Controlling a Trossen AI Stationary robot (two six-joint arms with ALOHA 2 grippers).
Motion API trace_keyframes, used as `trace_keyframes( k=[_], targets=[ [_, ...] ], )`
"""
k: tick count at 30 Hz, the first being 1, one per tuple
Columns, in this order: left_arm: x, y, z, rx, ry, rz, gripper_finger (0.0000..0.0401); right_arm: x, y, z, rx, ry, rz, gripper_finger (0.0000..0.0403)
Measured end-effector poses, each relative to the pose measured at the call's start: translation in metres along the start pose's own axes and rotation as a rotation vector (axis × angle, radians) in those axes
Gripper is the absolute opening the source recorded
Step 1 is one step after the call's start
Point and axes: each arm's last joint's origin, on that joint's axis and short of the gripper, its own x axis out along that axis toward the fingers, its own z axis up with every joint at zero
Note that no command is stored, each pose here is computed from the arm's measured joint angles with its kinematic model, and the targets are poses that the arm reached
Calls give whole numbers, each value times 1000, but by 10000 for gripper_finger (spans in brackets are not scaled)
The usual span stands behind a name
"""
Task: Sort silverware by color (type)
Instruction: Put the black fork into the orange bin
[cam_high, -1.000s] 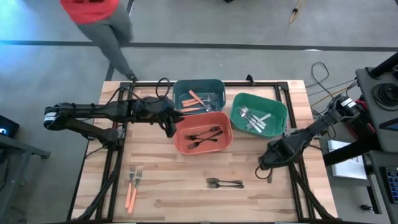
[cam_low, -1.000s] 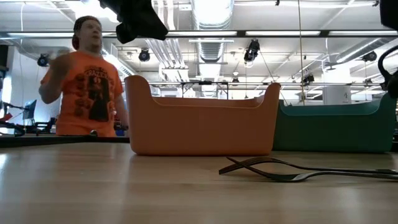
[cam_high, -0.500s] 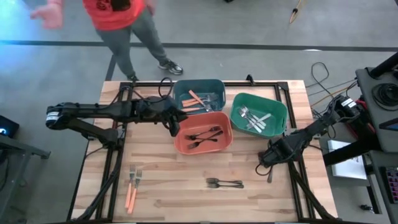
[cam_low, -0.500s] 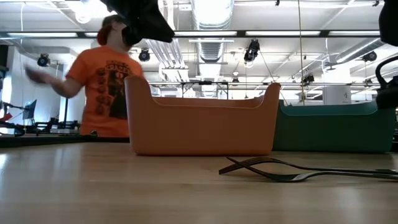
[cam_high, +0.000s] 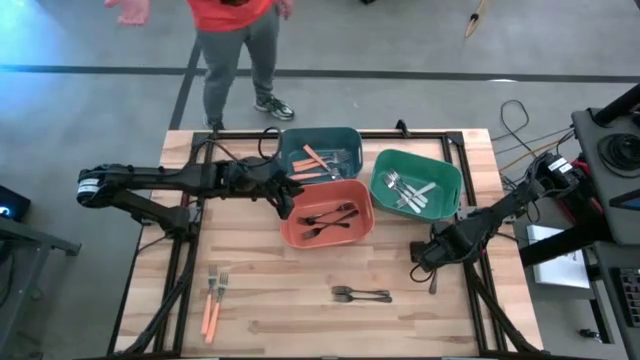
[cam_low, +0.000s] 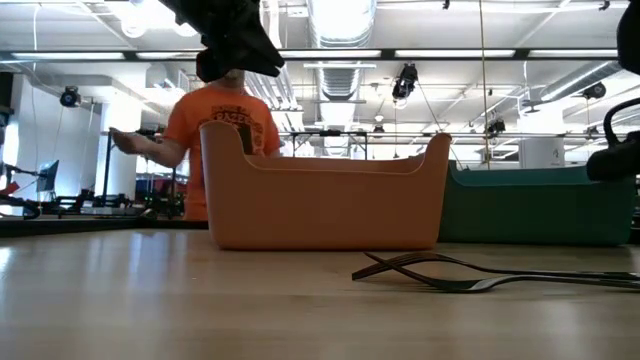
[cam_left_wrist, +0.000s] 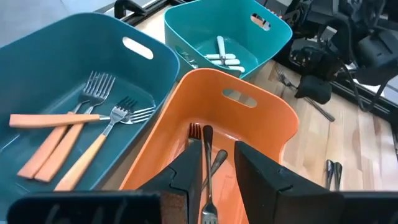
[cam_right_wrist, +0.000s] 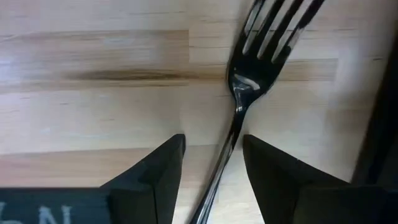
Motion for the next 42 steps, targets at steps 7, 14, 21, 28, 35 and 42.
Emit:
trace_keyframes(
  k=[7, 14, 21, 28, 35, 42],
  targets=[
    [-1, 0, 0, -18, -4, -2, 76, 11, 2, 0, -62, -22, -30, 132],
    [0, 0, 0, -19, -3, -2, 76, 11, 5, -2, -95, -13, -1, 19],
    [0, 0, 1, -21, -7, -3, 76, -2, 11, -7, -185, 15, 22, 13],
    [0, -2, 3, -39, -35, -17, 76, -32, 24, -20, -371, 71, 109, 12],
    [-4, -5, 12, -42, -121, -57, 76, -54, 36, -31, -520, 27, 210, 11],
    [-14, -9, 27, -10, -179, -79, 76, -98, 52, -45, -614, -30, 374, 11]
  ],
)
